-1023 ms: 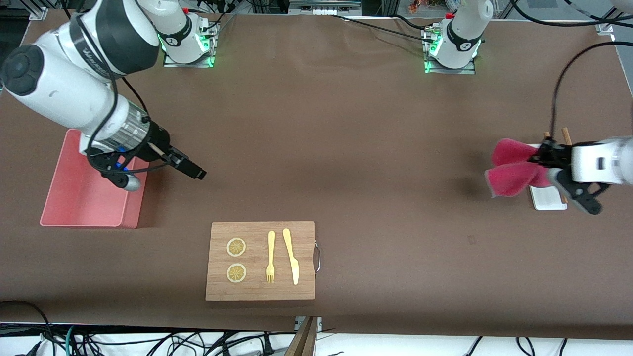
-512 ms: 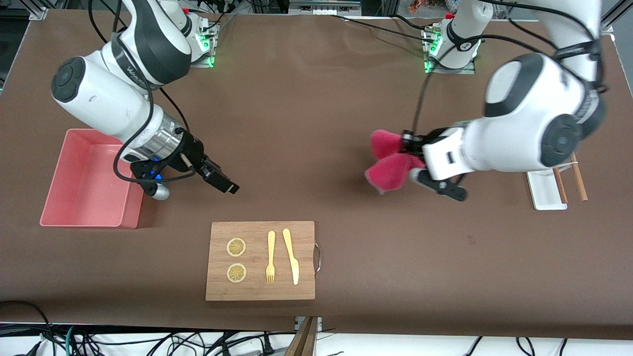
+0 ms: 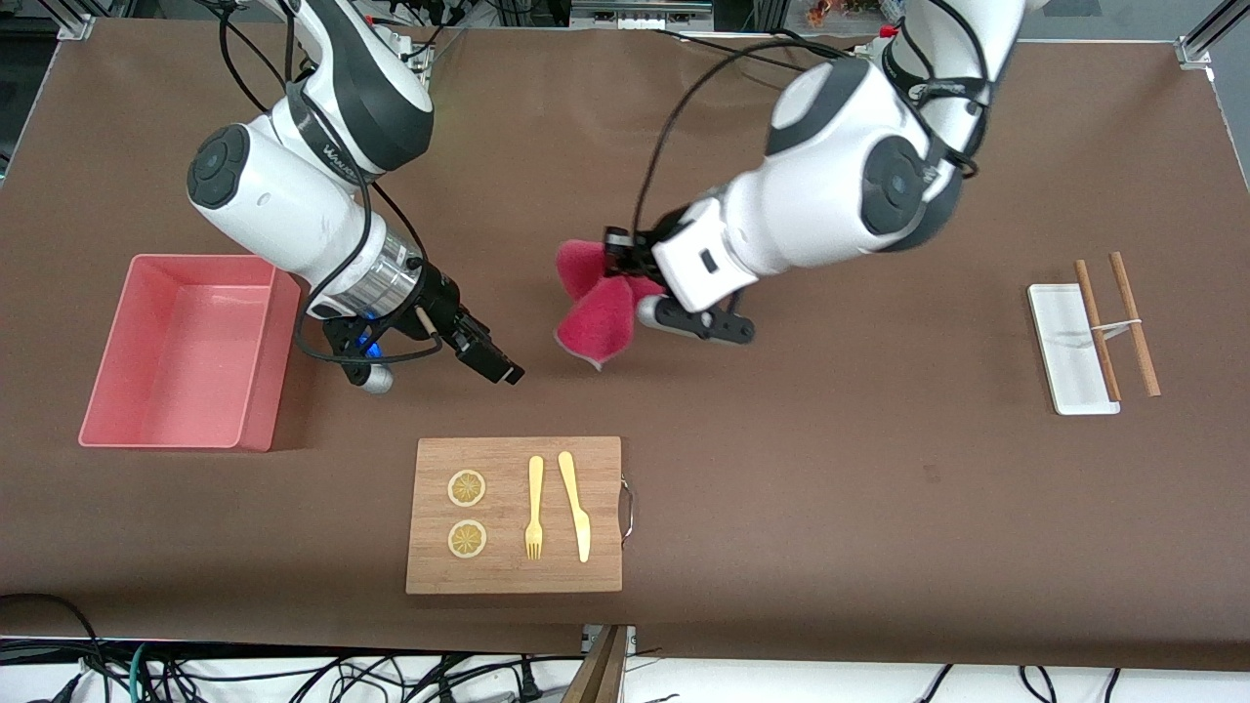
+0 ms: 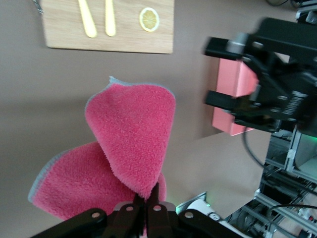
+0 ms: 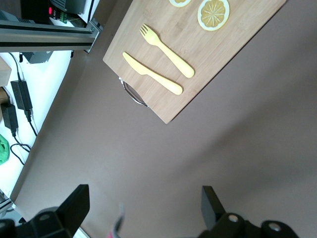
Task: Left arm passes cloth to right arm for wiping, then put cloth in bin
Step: 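Grasp the cloth corner with the right gripper beside the left gripper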
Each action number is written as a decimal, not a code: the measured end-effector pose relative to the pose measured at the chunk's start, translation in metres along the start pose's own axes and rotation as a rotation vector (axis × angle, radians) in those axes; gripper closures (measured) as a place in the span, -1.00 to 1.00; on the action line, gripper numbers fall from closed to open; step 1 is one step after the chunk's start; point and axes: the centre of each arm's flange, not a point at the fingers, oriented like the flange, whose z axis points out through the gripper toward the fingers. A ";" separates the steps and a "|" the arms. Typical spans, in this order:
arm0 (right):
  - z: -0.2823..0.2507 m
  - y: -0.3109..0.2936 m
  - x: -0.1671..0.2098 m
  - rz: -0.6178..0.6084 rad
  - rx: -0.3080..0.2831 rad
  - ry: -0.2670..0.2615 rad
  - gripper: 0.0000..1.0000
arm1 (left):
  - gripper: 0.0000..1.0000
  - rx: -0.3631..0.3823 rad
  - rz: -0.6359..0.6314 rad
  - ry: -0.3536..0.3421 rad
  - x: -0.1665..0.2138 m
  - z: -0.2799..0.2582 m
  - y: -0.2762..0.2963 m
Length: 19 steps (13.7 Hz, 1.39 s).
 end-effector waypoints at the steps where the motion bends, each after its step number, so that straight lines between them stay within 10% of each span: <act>1: 0.001 0.000 0.000 0.015 0.000 -0.003 -1.00 | 0.94 -0.012 -0.022 0.013 -0.007 0.006 0.013; 12: 0.017 -0.005 -0.038 0.102 -0.010 -0.079 -0.99 | 0.94 -0.025 -0.061 0.049 0.000 0.019 0.015; 19: 0.038 0.001 -0.050 0.092 -0.045 -0.101 0.59 | 0.94 -0.022 -0.070 0.054 0.005 0.018 0.010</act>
